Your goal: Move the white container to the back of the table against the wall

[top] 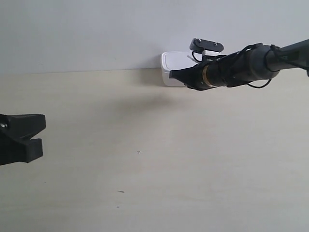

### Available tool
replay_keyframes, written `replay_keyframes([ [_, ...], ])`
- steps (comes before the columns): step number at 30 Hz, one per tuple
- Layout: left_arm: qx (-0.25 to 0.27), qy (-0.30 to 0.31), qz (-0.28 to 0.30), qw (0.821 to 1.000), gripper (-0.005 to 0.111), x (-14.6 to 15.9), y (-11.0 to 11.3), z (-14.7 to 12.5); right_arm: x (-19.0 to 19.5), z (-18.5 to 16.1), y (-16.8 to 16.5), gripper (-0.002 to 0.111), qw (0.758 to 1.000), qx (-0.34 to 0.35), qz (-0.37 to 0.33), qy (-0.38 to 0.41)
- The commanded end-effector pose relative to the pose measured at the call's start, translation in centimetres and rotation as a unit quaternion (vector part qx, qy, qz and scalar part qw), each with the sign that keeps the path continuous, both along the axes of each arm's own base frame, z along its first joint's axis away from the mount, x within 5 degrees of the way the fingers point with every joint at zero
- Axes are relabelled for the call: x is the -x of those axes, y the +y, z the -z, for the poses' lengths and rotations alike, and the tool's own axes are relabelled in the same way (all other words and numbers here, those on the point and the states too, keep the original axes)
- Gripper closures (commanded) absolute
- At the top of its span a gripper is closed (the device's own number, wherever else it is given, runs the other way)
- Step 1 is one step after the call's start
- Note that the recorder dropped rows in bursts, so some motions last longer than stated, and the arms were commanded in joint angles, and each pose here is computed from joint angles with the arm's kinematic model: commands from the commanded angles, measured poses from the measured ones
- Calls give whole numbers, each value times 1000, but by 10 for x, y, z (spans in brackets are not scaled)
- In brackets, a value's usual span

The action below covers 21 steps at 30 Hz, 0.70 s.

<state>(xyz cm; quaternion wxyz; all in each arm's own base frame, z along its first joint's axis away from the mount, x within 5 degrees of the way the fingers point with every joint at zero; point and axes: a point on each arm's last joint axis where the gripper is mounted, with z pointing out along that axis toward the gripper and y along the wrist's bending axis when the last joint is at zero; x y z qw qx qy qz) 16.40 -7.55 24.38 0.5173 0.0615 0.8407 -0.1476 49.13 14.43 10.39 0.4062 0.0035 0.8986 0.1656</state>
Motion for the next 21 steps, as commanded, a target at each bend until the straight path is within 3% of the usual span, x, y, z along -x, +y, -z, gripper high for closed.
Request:
replay_keyframes([
  [1, 33, -32, 2, 999, 107, 19, 5, -8, 20, -29, 2, 108, 999, 28, -19, -20],
  [11, 112, -73, -5, 991, 107, 55, 25, -6, 80, -111, 16, 108, 996, 36, -34, -79],
  [21, 127, -67, -8, 990, 107, 68, 32, 11, 172, -185, 17, 108, 987, 30, -43, -155],
])
